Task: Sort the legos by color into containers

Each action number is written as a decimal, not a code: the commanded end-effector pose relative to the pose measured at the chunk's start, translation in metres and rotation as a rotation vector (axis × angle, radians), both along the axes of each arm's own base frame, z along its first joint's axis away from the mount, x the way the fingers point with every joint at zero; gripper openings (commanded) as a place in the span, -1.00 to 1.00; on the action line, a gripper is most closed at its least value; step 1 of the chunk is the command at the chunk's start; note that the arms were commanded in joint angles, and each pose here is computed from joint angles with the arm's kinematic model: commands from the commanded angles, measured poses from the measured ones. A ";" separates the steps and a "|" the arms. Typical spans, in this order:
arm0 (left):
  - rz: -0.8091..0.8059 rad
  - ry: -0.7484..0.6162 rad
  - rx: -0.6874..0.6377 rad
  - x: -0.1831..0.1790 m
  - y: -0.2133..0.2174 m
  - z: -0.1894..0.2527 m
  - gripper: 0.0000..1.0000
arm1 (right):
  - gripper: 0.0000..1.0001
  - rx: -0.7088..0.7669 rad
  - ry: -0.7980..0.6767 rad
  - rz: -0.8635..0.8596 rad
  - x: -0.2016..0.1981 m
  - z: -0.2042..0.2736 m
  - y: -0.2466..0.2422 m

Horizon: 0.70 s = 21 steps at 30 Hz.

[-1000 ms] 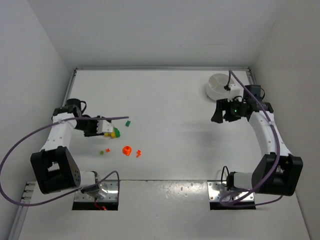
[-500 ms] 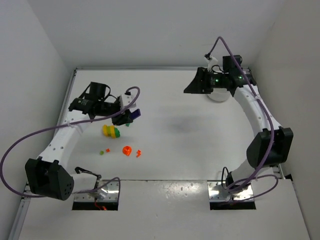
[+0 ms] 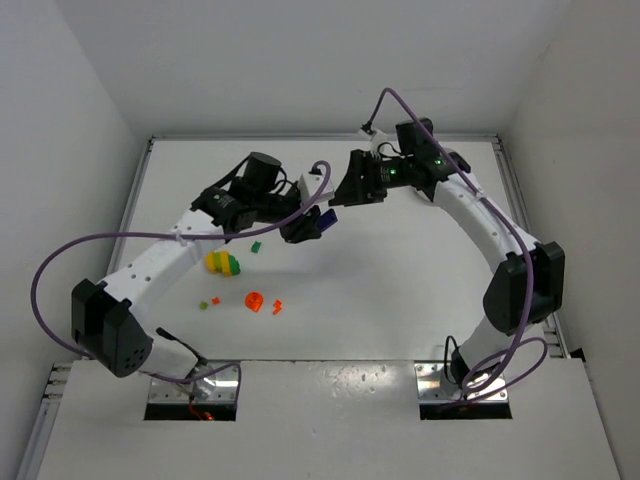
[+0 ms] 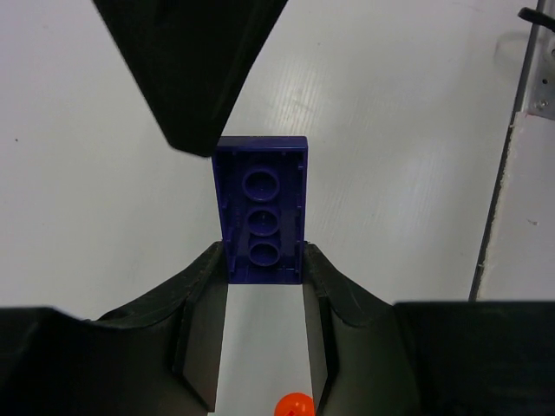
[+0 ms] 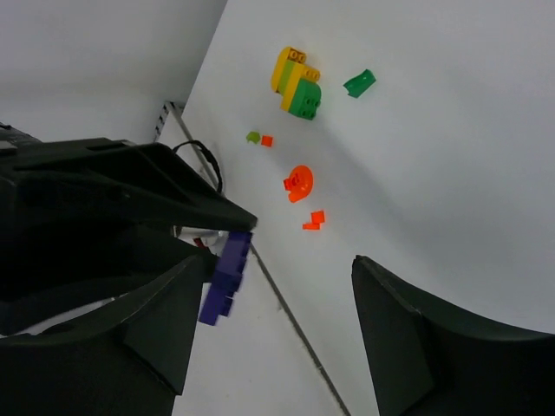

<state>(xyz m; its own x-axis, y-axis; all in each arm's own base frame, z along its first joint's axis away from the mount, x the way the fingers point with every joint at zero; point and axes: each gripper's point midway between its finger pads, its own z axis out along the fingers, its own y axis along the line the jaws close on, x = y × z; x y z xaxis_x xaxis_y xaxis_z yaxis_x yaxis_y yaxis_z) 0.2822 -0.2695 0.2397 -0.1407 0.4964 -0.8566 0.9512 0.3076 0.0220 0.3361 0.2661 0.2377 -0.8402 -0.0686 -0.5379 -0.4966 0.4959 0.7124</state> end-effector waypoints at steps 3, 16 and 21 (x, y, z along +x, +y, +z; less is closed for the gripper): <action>0.091 -0.047 -0.005 0.016 -0.009 0.013 -0.80 | 0.43 0.033 -0.049 0.016 -0.004 0.022 0.011; 0.115 -0.096 0.014 0.026 -0.009 0.018 -0.80 | -0.03 0.040 0.007 0.084 -0.023 0.000 0.030; 0.115 -0.103 0.008 0.027 -0.009 0.022 -0.80 | -0.72 0.027 -0.007 0.084 -0.023 -0.002 0.032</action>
